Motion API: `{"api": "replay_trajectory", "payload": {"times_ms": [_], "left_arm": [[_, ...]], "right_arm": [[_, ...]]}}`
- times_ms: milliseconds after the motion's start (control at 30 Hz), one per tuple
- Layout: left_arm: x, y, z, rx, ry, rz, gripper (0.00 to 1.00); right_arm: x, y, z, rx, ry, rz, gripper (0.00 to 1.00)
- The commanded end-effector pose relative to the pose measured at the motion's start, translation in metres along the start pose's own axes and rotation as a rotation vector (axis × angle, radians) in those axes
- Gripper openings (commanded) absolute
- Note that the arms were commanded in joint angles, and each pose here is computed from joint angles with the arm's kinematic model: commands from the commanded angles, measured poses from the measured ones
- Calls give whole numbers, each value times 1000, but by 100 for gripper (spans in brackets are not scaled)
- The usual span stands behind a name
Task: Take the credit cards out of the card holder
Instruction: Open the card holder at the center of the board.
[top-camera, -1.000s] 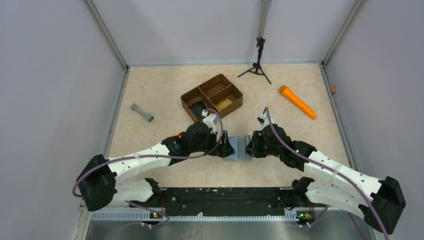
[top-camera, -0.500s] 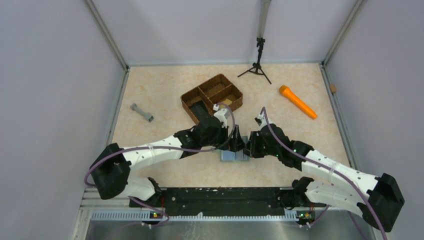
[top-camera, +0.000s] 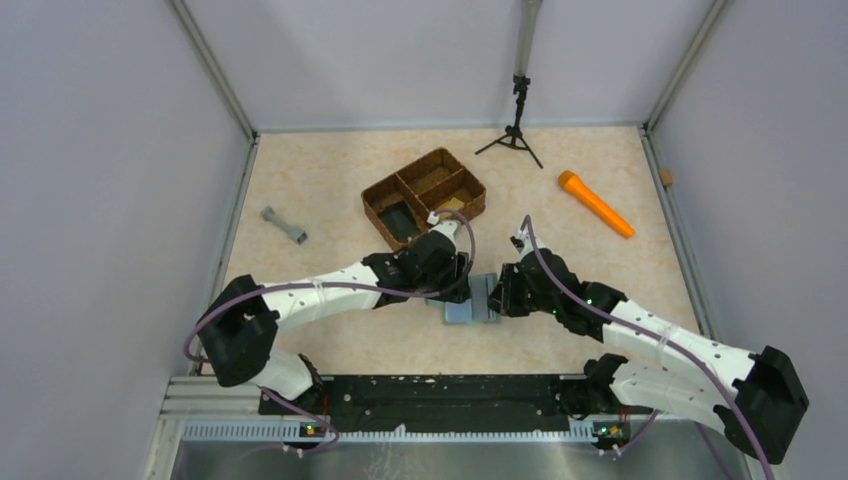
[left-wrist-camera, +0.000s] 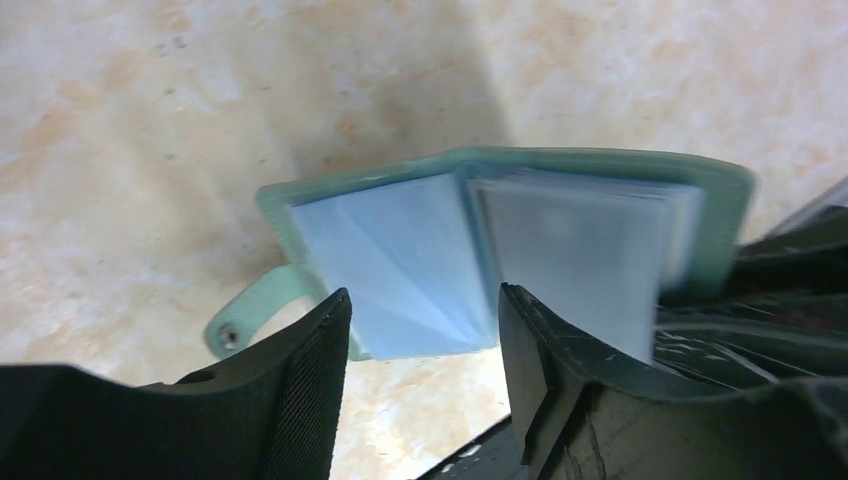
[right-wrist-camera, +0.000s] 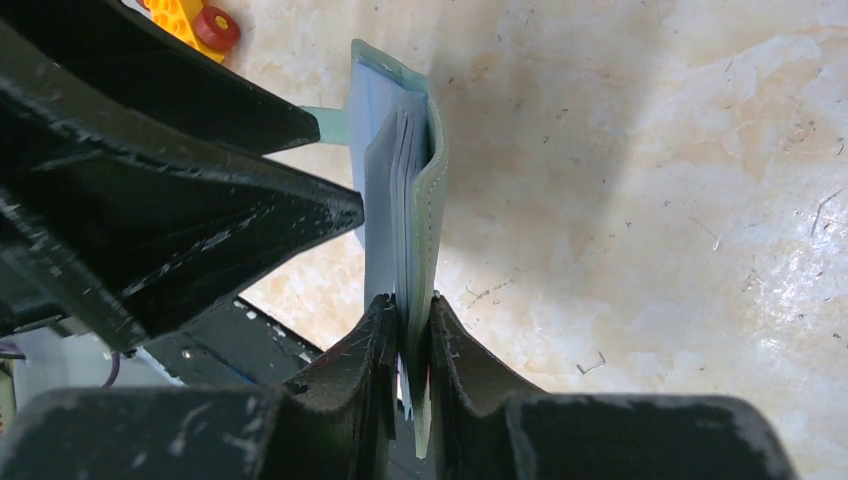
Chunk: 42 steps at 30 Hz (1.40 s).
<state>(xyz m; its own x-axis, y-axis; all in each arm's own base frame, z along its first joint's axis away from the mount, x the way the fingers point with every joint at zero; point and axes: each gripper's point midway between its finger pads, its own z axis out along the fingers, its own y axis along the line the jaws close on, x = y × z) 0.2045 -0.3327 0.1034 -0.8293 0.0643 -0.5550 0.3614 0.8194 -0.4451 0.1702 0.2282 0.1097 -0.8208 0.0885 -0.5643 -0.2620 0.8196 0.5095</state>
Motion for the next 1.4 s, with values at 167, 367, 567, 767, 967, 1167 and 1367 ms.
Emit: {"api": "replay_trajectory", "payload": {"times_ms": [167, 367, 567, 767, 967, 1167, 1367], "left_arm": [[-22, -20, -26, 110, -116, -10, 80], [-43, -49, -38, 240, -190, -44, 90], [-47, -52, -23, 205, -168, -38, 92], [-45, -36, -6, 82, -139, -29, 86], [-38, -20, -2, 4, -111, -23, 82], [-29, -18, -14, 53, -124, -12, 86], [-8, -5, -10, 36, -79, -22, 86]], "right_arm": [[-13, 13, -3, -50, -52, -1, 10], [-12, 14, -1, -61, -47, 0, 9], [-13, 16, 0, -65, -46, 3, 9], [-12, 17, 2, -68, -40, 4, 9], [-12, 15, 2, -57, -41, 7, 9], [-12, 13, 1, -45, -41, 12, 9], [-17, 17, -5, -56, -54, 19, 9]]}}
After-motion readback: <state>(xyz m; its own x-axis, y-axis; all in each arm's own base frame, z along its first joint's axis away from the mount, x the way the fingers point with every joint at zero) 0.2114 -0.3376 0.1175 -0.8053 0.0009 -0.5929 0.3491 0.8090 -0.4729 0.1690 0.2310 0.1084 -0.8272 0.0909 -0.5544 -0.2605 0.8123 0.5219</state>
